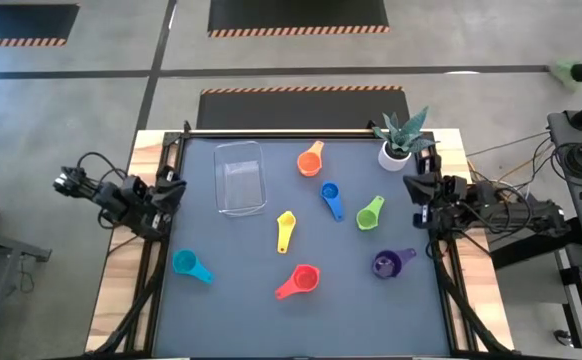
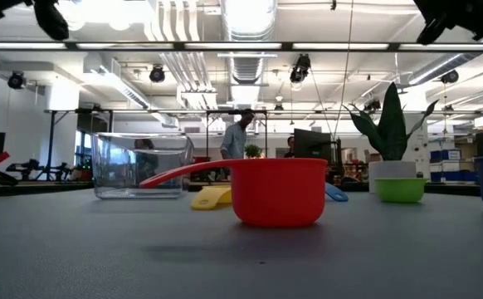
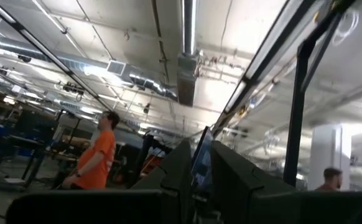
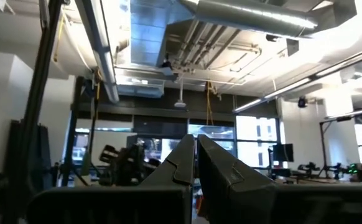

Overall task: Nest measuring cups in basket
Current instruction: Stack the orange measuring cup on top of the violet measuring cup

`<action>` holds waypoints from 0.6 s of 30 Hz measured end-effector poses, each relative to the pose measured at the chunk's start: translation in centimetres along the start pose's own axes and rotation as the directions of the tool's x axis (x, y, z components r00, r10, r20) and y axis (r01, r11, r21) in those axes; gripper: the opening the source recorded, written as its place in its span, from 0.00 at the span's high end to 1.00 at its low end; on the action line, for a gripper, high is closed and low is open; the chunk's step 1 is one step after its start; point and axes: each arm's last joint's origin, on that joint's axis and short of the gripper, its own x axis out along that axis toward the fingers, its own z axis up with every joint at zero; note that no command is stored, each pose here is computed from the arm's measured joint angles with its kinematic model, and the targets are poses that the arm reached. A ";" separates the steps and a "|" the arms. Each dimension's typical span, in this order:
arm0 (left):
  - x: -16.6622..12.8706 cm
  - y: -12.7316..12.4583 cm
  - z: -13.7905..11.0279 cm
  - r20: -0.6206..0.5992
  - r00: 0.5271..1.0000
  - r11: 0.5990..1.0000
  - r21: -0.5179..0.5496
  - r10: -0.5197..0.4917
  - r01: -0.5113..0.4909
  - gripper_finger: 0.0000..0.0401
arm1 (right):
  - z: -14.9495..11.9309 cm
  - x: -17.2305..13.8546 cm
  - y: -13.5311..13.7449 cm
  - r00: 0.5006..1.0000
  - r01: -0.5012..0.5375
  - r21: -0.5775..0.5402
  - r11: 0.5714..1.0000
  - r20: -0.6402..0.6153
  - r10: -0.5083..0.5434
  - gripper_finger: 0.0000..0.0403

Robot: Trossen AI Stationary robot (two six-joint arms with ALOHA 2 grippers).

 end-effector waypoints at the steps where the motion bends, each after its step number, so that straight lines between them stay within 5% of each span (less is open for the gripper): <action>1: 0.5 -0.3 0.2 -0.013 1.000 1.000 0.016 -0.001 0.002 0.89 | 0.2 0.3 0.0 1.000 0.000 -0.010 1.000 -0.002 0.000 0.98; 12: 5.9 -3.4 1.3 -0.273 0.962 0.988 0.149 -0.002 0.044 0.89 | 1.7 2.6 0.0 0.990 -0.025 -0.058 0.998 -0.137 0.016 0.98; 18: 8.5 -4.7 1.2 -0.427 0.896 0.964 0.265 0.121 -0.004 0.89 | 2.3 3.0 -0.1 0.982 -0.033 -0.052 0.998 -0.190 0.023 0.98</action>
